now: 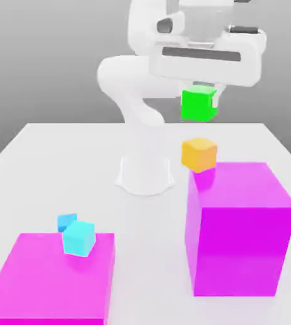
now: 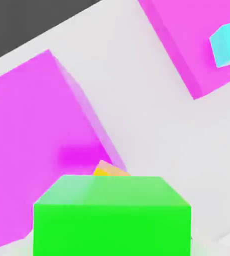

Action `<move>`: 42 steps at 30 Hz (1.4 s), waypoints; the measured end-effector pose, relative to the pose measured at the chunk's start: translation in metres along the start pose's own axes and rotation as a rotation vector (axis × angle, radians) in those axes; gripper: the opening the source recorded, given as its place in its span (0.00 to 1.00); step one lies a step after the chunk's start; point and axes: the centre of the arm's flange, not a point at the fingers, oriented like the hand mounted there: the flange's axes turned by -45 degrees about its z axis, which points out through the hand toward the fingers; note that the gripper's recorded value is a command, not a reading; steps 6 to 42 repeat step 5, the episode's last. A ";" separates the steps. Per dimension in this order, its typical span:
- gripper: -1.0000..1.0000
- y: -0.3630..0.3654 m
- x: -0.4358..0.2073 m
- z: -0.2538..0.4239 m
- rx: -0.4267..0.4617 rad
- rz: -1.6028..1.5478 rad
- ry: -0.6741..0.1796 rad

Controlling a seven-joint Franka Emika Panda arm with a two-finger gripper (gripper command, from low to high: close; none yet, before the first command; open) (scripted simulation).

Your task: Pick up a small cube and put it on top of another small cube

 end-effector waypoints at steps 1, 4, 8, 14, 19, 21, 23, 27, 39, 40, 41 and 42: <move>0.00 0.000 -0.001 0.014 0.000 0.001 0.000; 1.00 0.001 -0.002 0.024 -0.001 0.001 0.001; 1.00 0.001 -0.002 0.024 -0.001 0.001 0.001; 1.00 0.001 -0.002 0.024 -0.001 0.001 0.001; 1.00 0.001 -0.002 0.024 -0.001 0.001 0.001; 1.00 0.001 -0.002 0.024 -0.001 0.001 0.001; 1.00 0.001 -0.002 0.024 -0.001 0.001 0.001; 1.00 0.001 -0.002 0.024 -0.001 0.001 0.001; 1.00 0.001 -0.002 0.024 -0.001 0.001 0.001; 1.00 0.001 -0.002 0.024 -0.001 0.001 0.001; 1.00 0.001 -0.002 0.024 -0.001 0.001 0.001; 1.00 0.001 -0.002 0.024 -0.001 0.001 0.001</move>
